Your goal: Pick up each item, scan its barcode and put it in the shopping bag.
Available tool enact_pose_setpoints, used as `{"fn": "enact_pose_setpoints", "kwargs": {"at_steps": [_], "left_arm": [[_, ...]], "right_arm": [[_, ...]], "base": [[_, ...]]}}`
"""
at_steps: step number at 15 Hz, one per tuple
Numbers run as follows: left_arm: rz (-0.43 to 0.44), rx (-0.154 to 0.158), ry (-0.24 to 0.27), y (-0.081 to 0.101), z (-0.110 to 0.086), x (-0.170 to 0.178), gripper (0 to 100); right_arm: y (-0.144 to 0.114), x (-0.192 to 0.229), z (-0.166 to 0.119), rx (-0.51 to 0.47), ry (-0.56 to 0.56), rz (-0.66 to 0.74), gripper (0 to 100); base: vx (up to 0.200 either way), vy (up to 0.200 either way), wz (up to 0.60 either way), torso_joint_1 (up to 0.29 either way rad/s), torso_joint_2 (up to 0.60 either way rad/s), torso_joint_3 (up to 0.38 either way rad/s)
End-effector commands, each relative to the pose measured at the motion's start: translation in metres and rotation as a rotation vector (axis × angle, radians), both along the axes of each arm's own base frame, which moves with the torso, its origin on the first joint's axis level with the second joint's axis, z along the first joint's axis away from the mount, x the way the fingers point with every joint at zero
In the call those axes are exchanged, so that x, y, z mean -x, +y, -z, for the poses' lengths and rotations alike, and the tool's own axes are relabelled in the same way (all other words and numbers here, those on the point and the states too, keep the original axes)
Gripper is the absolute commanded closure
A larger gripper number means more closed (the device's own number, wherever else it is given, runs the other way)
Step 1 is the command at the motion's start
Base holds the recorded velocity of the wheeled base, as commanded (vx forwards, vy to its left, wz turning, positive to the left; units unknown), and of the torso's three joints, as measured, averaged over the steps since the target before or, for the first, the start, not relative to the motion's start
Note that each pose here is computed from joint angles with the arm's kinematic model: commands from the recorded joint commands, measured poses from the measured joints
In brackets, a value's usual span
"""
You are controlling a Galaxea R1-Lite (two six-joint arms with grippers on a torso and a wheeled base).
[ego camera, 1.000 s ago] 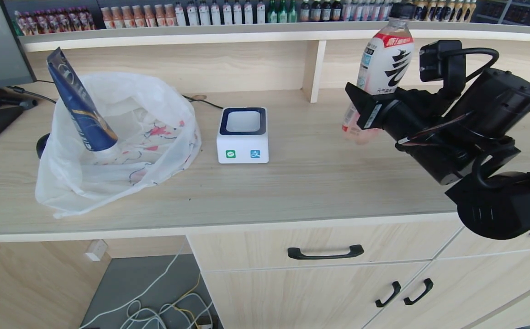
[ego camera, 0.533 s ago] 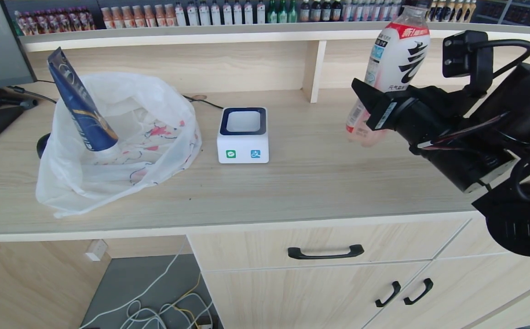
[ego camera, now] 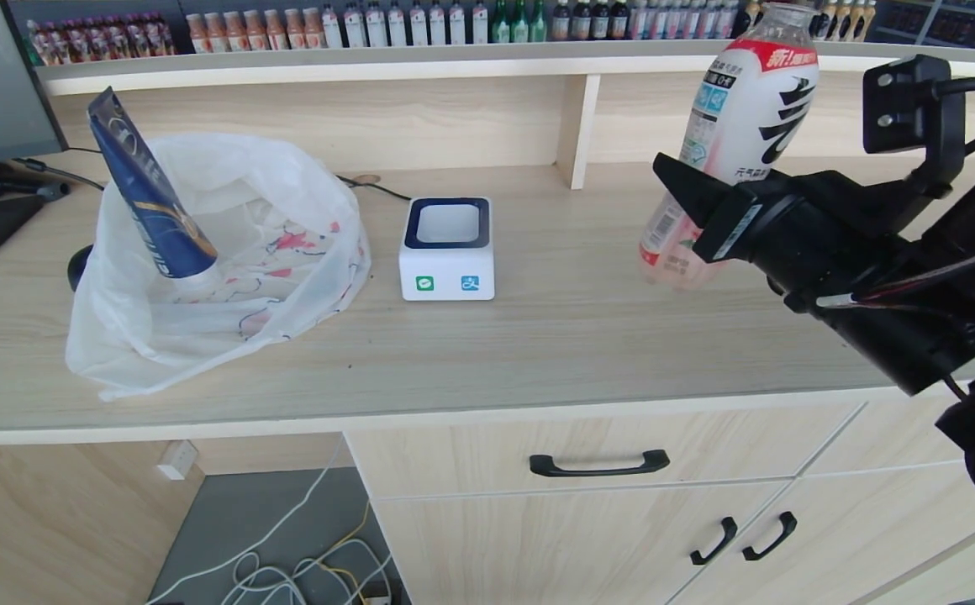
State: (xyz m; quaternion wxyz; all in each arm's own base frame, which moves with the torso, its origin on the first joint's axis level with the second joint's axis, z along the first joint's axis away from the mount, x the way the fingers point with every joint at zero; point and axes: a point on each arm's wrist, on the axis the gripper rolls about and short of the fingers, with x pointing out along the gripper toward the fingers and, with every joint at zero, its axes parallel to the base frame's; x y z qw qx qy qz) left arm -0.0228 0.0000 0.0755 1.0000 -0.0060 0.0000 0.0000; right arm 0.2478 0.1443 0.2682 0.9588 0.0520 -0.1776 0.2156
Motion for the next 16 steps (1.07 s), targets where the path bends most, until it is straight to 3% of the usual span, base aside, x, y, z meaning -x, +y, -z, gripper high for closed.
{"fn": "enact_pose_setpoints", "kwargs": {"at_steps": [1, 4, 9, 12, 16], "left_arm": [[0.000, 0.000, 0.000, 0.000, 0.000, 0.000, 0], [0.000, 0.000, 0.002, 0.000, 0.000, 0.000, 0], [0.000, 0.000, 0.002, 0.000, 0.000, 0.000, 0], [0.000, 0.000, 0.002, 0.000, 0.000, 0.000, 0], [0.000, 0.000, 0.002, 0.000, 0.000, 0.000, 0]], "right_arm": [[-0.006, 0.013, -0.002, -0.011, -0.001, -0.015, 100], [-0.019, 0.037, 0.010, -0.058, 0.065, -0.108, 100], [-0.031, 0.061, 0.016, -0.031, 0.071, -0.272, 100], [-0.032, 0.067, 0.012, -0.097, 0.106, -0.429, 100], [-0.029, 0.066, 0.013, -0.147, 0.125, -0.466, 100]], "base": [[0.000, 0.000, 0.00, 0.000, 0.00, 0.000], [0.000, 0.000, 0.00, 0.000, 0.00, 0.000], [0.000, 0.000, 0.00, 0.000, 0.00, 0.000], [0.000, 0.000, 0.00, 0.000, 0.00, 0.000], [0.000, 0.000, 0.00, 0.000, 0.00, 0.000]]}}
